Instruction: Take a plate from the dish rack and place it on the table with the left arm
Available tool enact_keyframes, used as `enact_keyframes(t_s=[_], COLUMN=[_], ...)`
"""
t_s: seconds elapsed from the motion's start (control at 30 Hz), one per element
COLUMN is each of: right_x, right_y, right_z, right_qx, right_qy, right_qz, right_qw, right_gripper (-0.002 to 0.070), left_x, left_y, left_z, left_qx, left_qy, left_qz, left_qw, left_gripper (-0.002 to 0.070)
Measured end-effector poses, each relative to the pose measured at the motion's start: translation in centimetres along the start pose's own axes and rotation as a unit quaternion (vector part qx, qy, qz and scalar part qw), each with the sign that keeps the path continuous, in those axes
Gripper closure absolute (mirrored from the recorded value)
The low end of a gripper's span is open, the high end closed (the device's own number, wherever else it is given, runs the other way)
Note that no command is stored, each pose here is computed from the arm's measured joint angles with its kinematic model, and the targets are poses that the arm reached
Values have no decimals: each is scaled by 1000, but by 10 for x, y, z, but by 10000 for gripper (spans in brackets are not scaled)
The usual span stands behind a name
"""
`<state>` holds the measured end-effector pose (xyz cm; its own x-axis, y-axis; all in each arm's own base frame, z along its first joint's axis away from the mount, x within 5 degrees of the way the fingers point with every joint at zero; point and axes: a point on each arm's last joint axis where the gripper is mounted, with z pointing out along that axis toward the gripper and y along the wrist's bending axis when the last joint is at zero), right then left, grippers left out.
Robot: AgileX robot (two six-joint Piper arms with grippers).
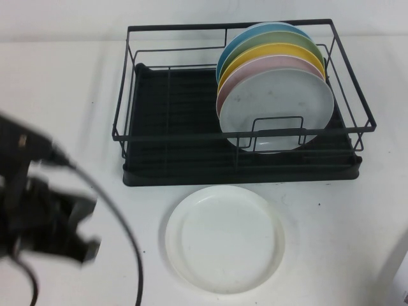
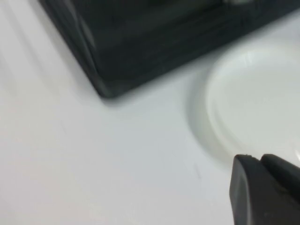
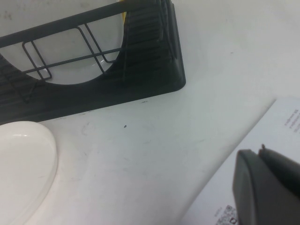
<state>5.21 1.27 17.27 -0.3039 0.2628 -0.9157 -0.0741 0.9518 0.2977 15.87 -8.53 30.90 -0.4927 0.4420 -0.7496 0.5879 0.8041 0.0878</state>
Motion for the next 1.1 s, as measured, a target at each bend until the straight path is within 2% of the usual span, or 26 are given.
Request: enact_keyframes(t_s=[0.2,0.27,0.5,0.7,0.8,0.93,1.1], right_x=[0,0,0,0,0,0,0], right_y=[0,0,0,1,1,1,1], right_z=[0,0,0,0,0,0,0], right_qx=[0,0,0,-3,-4,-4,-4], right_qy=[0,0,0,0,0,0,0], right_qz=[0,0,0,8,10,10,12], right_qw=[1000,1000,1000,1000,1000,1000,1000], right_gripper=[694,694,694,694,694,694,694], left_x=[42,48,57,74,89,117,152], left_y=[-11,-11,-7,-8,-7,-7,-11], left_z=[-9,-12,-21,-37,-44,-46,-33], left_qx=[39,39,8,-33,-73,-122,-156], left_qy=[129,156,158,54,-30,-147,-248], left_qz=[-15,-8,21,33,-2,-53,-93], left_qw=[991,987,987,997,997,980,952], left_gripper=[675,675,675,675,676,676,676])
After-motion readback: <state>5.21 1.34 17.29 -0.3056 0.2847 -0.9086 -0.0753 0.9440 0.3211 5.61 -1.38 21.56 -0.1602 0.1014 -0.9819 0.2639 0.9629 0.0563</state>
